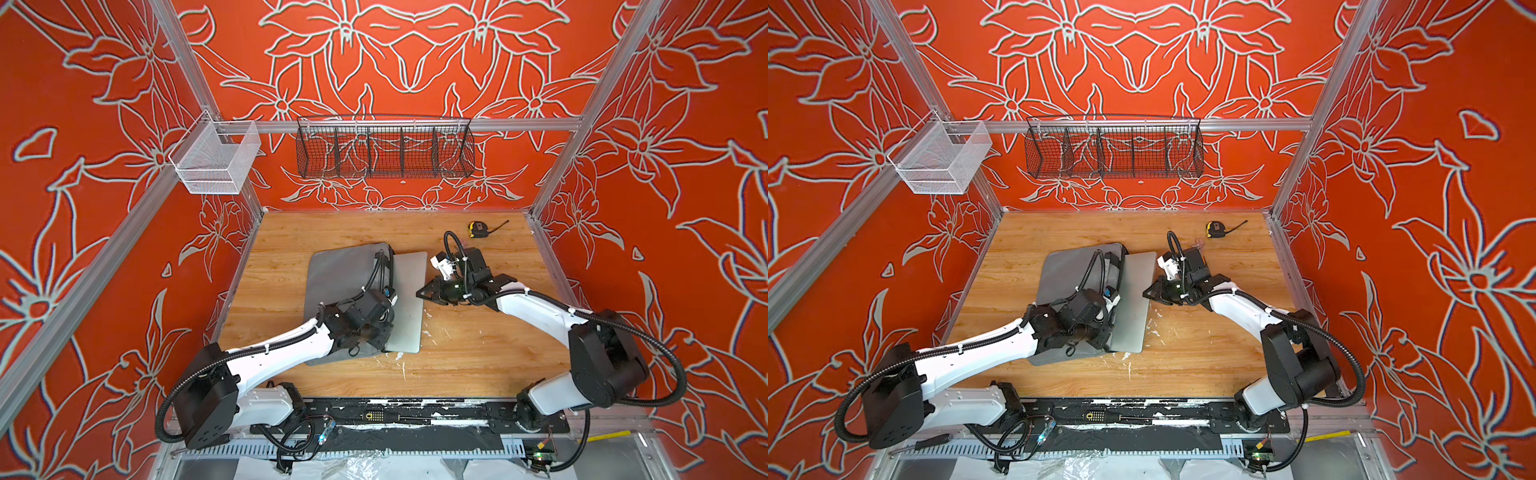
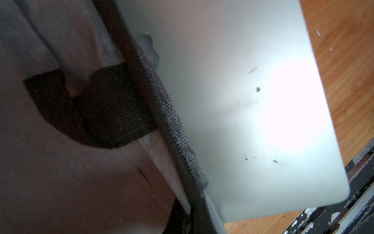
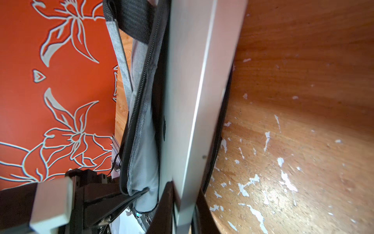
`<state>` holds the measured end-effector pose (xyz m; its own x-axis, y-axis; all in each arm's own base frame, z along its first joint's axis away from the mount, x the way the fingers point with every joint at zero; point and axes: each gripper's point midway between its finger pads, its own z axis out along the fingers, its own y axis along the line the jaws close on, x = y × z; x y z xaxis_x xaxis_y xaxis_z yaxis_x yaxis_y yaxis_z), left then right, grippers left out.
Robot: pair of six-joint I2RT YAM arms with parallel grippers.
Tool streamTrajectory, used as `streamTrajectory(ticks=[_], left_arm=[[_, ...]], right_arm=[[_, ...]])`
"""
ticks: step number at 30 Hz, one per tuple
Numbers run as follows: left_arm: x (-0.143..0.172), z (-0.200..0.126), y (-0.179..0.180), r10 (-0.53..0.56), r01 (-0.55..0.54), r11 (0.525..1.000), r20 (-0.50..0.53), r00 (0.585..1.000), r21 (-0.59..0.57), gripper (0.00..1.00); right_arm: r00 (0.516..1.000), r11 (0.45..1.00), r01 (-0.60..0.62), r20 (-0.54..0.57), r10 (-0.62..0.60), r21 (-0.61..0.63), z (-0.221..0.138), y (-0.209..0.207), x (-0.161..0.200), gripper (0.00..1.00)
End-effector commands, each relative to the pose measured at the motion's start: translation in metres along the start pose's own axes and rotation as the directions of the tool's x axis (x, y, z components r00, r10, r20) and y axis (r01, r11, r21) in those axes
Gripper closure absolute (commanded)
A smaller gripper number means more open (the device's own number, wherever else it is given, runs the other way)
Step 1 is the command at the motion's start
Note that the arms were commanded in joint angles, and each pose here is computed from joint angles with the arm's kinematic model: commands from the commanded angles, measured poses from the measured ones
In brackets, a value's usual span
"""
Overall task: Open the zippered laptop bag and take out the laptop
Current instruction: Take out the laptop from the zippered laptop bag.
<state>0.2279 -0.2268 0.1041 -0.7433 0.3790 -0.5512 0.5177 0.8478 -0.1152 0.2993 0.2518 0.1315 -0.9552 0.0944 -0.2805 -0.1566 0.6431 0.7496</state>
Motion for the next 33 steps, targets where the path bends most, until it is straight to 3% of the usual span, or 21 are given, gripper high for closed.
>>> streamTrajectory(ticks=[1,17,23,27,30,33], left_arm=[[0.024,-0.003,0.028,-0.045,0.037,0.993,-0.072,0.996,-0.112,1.00],[0.019,0.003,0.034,-0.083,0.075,0.994,-0.098,0.992,-0.078,1.00],[-0.005,0.012,0.009,0.094,-0.088,0.995,-0.123,0.988,0.055,1.00],[-0.018,0.019,0.017,0.258,-0.260,0.965,-0.226,0.939,0.020,1.00],[-0.024,0.025,0.012,0.302,-0.297,0.953,-0.240,0.923,0.056,1.00],[-0.019,0.028,0.030,0.353,-0.374,0.927,-0.289,0.890,-0.017,1.00]], right_arm=[[0.995,0.996,0.062,0.072,-0.066,0.065,-0.011,-0.013,-0.008,1.00],[0.998,0.993,0.043,0.049,-0.048,0.110,-0.039,-0.036,-0.001,1.00],[0.999,0.998,0.042,0.032,-0.043,0.052,-0.039,-0.030,0.002,1.00],[0.999,0.999,0.039,0.031,-0.040,0.038,-0.035,-0.029,-0.002,1.00],[0.998,0.998,0.049,0.025,-0.051,0.050,-0.035,-0.031,-0.003,1.00],[0.997,0.994,0.075,0.003,-0.075,0.086,-0.037,-0.036,-0.002,1.00]])
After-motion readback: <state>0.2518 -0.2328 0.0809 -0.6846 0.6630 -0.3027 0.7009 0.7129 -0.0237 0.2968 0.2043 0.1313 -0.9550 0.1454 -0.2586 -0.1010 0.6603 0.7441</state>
